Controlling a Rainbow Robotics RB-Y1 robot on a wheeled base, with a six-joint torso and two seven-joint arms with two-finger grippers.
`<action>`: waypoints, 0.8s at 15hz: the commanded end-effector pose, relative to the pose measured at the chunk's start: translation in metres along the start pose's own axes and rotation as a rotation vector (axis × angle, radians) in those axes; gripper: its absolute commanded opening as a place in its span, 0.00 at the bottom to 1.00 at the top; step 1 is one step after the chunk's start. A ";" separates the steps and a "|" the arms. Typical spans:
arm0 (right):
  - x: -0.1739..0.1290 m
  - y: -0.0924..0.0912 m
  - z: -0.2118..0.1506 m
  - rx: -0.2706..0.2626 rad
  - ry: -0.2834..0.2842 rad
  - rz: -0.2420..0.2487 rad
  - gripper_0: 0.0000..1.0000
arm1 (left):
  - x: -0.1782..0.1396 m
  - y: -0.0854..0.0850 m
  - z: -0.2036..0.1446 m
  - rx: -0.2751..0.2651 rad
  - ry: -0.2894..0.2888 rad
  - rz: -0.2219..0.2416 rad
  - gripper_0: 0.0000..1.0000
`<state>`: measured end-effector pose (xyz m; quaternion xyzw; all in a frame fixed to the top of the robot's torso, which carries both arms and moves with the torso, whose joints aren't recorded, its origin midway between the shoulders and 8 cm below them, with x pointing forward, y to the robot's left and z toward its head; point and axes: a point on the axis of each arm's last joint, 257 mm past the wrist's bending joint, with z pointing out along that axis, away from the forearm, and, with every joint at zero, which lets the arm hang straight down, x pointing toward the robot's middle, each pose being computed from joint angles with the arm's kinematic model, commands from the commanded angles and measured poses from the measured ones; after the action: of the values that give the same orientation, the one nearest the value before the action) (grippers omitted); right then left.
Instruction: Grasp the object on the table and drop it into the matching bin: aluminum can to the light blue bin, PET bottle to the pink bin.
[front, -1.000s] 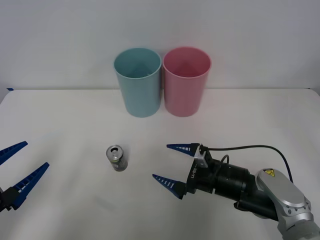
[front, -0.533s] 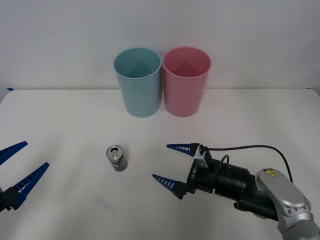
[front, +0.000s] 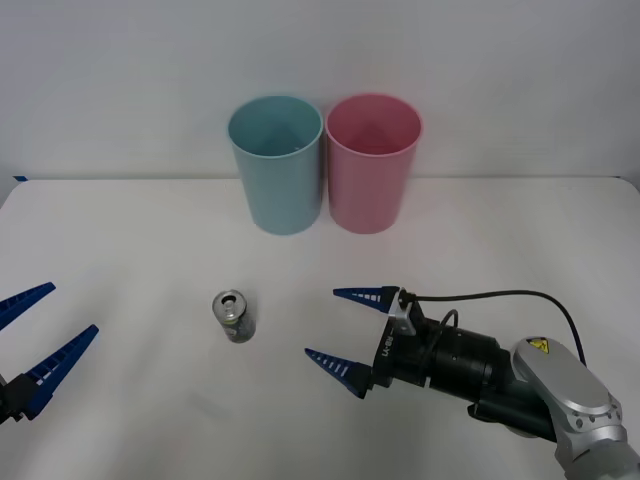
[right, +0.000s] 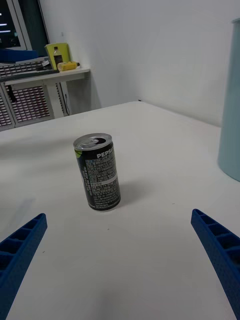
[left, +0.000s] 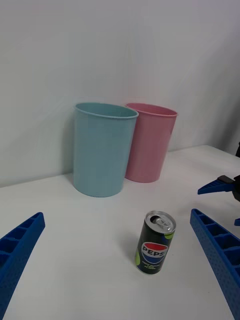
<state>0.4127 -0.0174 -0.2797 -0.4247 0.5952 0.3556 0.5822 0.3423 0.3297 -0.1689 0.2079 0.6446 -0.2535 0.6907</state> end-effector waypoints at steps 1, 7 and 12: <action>0.000 0.000 0.000 0.000 0.000 0.000 1.00 | 0.000 0.000 0.000 0.000 0.000 0.000 1.00; 0.000 0.000 0.000 0.000 0.000 0.000 1.00 | 0.000 0.000 0.000 0.000 0.000 0.000 1.00; 0.000 0.000 0.000 0.000 0.000 0.000 1.00 | 0.000 0.000 0.000 0.000 0.000 0.000 1.00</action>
<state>0.4127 -0.0174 -0.2797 -0.4247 0.5952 0.3556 0.5822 0.3423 0.3297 -0.1689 0.2079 0.6446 -0.2535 0.6907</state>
